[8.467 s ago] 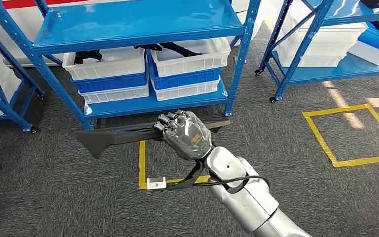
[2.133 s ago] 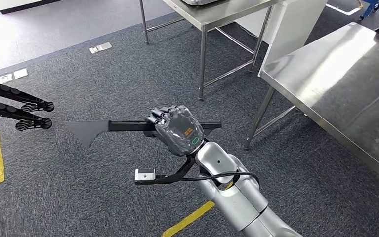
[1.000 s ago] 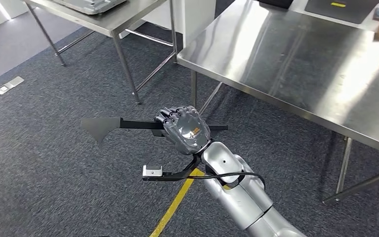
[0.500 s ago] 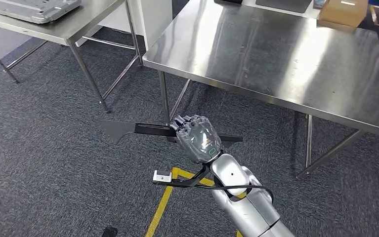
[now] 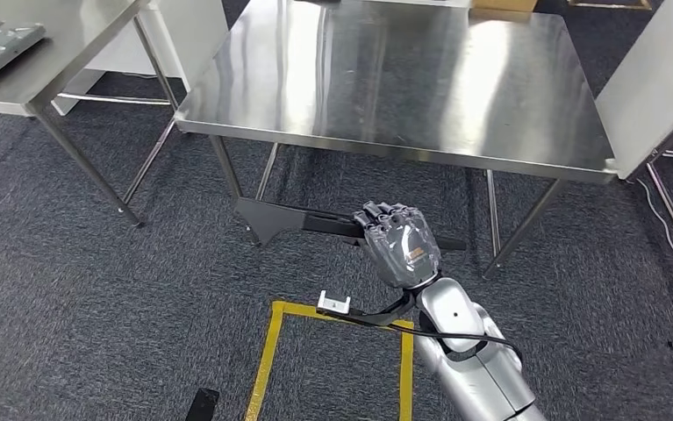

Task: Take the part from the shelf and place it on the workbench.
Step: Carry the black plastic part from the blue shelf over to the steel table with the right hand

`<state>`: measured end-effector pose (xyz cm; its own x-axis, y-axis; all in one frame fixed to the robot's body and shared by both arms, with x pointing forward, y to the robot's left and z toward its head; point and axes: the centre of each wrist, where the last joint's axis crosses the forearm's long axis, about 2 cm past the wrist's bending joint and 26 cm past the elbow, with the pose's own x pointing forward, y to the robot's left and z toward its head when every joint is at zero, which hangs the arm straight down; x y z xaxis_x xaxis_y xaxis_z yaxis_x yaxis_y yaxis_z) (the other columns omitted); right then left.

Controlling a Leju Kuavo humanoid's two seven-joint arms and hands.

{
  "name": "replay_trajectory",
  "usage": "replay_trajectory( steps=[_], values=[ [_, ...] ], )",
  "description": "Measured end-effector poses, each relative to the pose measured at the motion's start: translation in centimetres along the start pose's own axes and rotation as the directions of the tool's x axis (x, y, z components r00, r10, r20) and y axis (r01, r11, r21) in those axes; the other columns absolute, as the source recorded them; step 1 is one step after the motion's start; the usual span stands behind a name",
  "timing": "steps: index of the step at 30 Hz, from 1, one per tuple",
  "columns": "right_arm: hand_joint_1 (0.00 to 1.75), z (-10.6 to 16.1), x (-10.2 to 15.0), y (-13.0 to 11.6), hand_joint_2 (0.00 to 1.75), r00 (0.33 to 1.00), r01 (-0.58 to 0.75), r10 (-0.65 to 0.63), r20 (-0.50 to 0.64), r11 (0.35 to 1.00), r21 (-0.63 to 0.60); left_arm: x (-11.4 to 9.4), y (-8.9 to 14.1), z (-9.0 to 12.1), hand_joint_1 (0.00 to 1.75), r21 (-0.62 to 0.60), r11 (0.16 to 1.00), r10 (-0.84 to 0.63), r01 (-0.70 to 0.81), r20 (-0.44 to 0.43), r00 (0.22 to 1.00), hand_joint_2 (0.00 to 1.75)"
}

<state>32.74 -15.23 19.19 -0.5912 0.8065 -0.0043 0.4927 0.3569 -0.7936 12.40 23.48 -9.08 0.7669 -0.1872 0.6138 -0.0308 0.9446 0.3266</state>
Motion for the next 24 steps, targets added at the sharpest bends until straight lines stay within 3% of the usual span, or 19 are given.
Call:
replay_trajectory(
  steps=[24],
  values=[
    [1.75,1.2,-2.0,0.8,1.75,1.000,-0.025,0.025,-0.003,0.999,-0.026,-0.6,0.3,0.1,0.00,0.036,0.999,0.000,0.000,-0.005,1.000,1.75]
  ],
)
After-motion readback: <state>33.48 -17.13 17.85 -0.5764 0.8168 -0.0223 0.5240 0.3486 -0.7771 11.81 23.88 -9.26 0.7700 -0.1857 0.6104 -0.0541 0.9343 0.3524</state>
